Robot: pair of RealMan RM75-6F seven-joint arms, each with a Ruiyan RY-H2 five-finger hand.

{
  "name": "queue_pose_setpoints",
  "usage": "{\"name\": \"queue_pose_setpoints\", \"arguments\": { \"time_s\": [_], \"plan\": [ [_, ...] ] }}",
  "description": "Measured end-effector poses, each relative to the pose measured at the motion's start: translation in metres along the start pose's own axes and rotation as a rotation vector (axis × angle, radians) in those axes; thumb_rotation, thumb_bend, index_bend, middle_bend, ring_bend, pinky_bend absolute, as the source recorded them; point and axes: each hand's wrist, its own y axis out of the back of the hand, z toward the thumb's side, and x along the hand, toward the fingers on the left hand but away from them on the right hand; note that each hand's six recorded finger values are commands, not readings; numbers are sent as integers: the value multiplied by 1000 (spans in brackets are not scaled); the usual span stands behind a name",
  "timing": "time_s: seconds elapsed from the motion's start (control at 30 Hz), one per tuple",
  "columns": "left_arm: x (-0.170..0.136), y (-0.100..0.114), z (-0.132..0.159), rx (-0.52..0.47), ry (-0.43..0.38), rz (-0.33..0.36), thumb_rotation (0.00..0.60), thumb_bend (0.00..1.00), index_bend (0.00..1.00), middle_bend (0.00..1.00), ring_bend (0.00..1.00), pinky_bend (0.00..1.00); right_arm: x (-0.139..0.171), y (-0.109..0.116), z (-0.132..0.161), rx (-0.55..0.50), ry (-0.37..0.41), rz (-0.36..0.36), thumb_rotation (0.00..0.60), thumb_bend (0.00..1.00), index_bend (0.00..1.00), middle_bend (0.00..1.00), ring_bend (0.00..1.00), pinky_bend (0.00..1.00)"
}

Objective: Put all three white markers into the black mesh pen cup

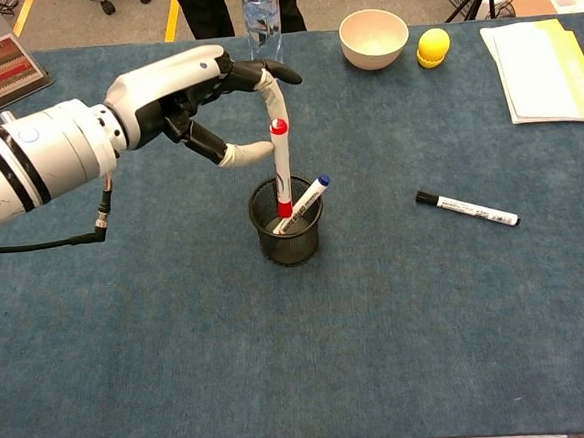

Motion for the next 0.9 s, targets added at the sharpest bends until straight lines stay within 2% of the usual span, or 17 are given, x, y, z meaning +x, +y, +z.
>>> {"name": "queue_pose_setpoints", "arguments": {
  "time_s": [0.1, 0.27, 0.37, 0.67, 0.9],
  "plan": [
    [2, -1, -6, 15, 17, 2, 600, 340, 598, 113, 0, 5, 0, 0, 0, 0, 1, -1, 600, 275, 524, 475, 333, 524],
    [0, -2, -16, 37, 50, -18, 600, 340, 371, 51, 0, 5, 0, 0, 1, 2, 3, 0, 600, 275, 524, 475, 334, 524],
    [-4, 1, -21, 64, 60, -22, 600, 340, 291, 37, 0, 5, -1, 0, 3, 2, 8, 0, 600, 275, 524, 475, 334, 524],
    [-25, 17, -37, 145, 85, 4, 600, 340, 274, 36, 0, 3, -5, -1, 14, 7, 45, 9, 600, 275, 524, 475, 333, 524],
    [-58, 52, -61, 245, 132, 110, 600, 340, 275, 50, 0, 3, -13, -5, 32, 28, 109, 38, 600, 275, 524, 475, 333, 524]
  ]
}}
